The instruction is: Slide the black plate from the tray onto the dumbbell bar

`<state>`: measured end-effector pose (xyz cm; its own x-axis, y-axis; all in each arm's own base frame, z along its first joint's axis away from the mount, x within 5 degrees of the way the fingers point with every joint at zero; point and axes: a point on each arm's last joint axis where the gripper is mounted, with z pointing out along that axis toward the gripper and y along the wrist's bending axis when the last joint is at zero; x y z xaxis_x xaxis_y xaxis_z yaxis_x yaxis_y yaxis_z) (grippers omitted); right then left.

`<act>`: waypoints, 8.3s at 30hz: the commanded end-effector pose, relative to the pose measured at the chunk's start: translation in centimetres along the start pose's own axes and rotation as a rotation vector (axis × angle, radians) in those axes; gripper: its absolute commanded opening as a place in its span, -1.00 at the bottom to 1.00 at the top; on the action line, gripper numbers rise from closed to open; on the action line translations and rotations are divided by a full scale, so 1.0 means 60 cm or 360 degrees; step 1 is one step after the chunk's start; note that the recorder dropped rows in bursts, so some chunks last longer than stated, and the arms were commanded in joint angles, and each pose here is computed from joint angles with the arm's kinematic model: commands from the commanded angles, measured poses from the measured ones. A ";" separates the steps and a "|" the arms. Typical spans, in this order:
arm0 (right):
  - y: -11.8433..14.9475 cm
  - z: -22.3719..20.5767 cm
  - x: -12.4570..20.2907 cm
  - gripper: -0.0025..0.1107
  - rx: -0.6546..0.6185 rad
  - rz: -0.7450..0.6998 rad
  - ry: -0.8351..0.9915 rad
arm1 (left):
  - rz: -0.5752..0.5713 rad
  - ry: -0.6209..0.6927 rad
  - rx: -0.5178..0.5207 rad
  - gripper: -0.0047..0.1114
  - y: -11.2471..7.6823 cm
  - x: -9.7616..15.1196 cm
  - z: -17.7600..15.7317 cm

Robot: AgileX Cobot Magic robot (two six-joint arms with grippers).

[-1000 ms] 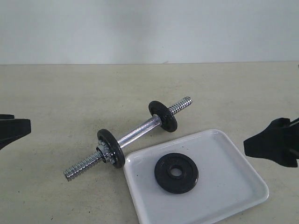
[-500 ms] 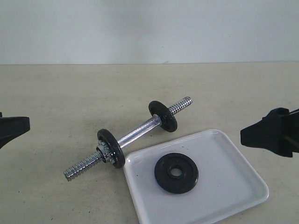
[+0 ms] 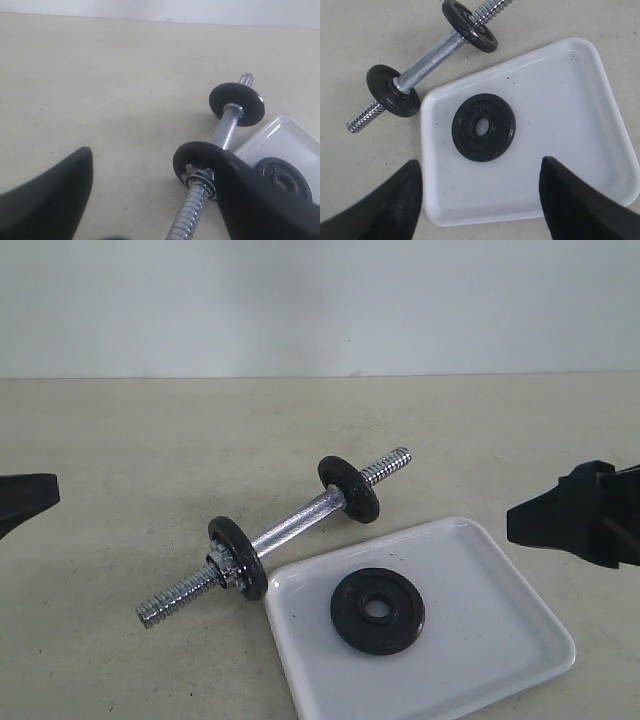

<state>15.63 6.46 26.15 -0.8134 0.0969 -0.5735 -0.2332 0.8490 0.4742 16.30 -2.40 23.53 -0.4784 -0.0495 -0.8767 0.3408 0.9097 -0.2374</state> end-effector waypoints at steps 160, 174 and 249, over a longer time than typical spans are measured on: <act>-0.021 0.013 0.011 0.12 0.0106 -0.0258 -0.0100 | 0.1465 0.1860 -0.0196 -0.84 -0.067 0.144 0.413; -0.024 0.015 0.014 0.12 0.0114 -0.0253 -0.0100 | 0.1261 0.1812 -0.0155 -0.84 -0.078 0.150 0.407; -0.025 0.015 0.011 0.12 0.0132 -0.0296 -0.0129 | 0.1181 0.1581 -0.0062 -0.84 -0.049 0.165 0.368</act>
<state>15.92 5.77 24.55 -0.7238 -0.0162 -0.6898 -0.3211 0.8928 0.3160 30.40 -16.48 9.57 -0.5277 0.7756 -0.3465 0.7478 0.6176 0.2436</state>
